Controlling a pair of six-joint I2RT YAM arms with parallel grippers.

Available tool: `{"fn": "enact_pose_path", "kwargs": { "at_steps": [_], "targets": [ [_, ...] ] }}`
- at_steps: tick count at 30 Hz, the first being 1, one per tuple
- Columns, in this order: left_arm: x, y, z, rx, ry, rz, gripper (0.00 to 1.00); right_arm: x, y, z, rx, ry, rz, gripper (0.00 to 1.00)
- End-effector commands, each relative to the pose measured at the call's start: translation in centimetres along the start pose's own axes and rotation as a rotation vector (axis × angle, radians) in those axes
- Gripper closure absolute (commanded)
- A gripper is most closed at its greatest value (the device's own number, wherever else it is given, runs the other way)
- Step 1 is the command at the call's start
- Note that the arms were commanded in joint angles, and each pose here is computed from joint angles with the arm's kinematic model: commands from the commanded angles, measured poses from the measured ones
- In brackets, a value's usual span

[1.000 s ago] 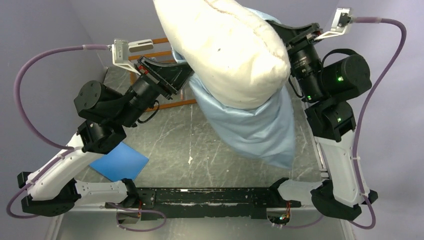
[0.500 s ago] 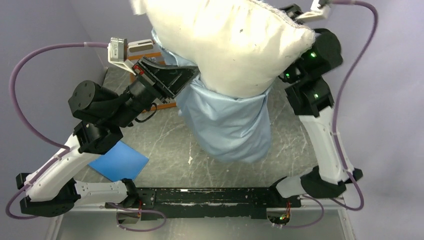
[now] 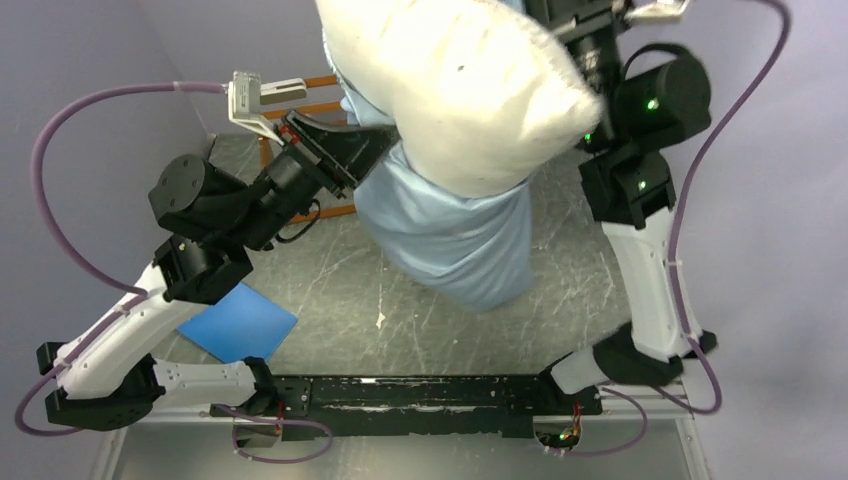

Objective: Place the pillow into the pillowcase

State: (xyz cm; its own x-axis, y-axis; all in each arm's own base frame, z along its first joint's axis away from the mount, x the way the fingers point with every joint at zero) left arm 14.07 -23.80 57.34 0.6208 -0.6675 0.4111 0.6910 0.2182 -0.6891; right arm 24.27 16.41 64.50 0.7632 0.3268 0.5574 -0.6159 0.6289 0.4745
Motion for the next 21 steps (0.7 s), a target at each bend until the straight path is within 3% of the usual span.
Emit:
{"fn": "enact_pose_path", "kwargs": {
  "at_steps": [1,3,5,7,9,12,16,18,21],
  "targets": [
    [0.7,-2.8,-2.8,-0.196,0.152,-0.246,0.95,3.0,0.4,5.2,-0.257,-0.168,-0.095,1.0],
    [2.5,-2.2,-1.0,0.001,0.091,-0.125,0.95,2.3,1.2,4.5,-0.231,-0.08,-0.033,1.0],
    [3.4,-1.9,2.1,0.092,-0.068,0.003,0.95,0.1,2.6,2.8,-0.099,-0.003,0.121,1.0],
    [3.3,-2.5,4.1,0.069,-0.195,0.009,0.95,-3.9,3.6,2.0,0.07,-0.038,0.275,1.0],
    [2.7,-3.3,4.0,0.001,-0.211,-0.087,0.95,-4.9,2.3,0.7,0.177,-0.063,0.242,1.0],
    [1.8,-2.7,0.7,-0.105,-0.063,-0.154,0.95,-2.9,1.5,2.2,0.008,-0.118,0.12,1.0],
    [0.9,-0.4,-5.5,-0.224,0.158,-0.161,0.95,2.8,-2.9,0.9,-0.354,-0.008,-0.193,1.0],
    [1.9,1.4,-6.9,-0.146,0.185,-0.051,0.95,3.3,-5.1,-1.2,-0.467,0.099,-0.275,1.0],
    [5.0,3.7,-3.3,0.075,0.094,0.143,0.95,1.4,-5.7,-4.0,-0.419,0.221,-0.235,1.0]
  ]
}}
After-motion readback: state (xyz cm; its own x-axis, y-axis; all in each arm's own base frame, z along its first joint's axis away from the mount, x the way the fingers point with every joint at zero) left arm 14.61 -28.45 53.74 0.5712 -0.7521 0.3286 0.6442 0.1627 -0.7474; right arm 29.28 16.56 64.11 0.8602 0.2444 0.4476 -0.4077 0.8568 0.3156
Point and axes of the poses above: each gripper's point midway between its finger pads, its own x axis out along the fingers, its own y axis along the line the jaws close on, z = x × y, the point moved 7 cm from there along -x, back along the fingers, and after that the axes turned 11 degrees about -x, right-handed, at the moved point
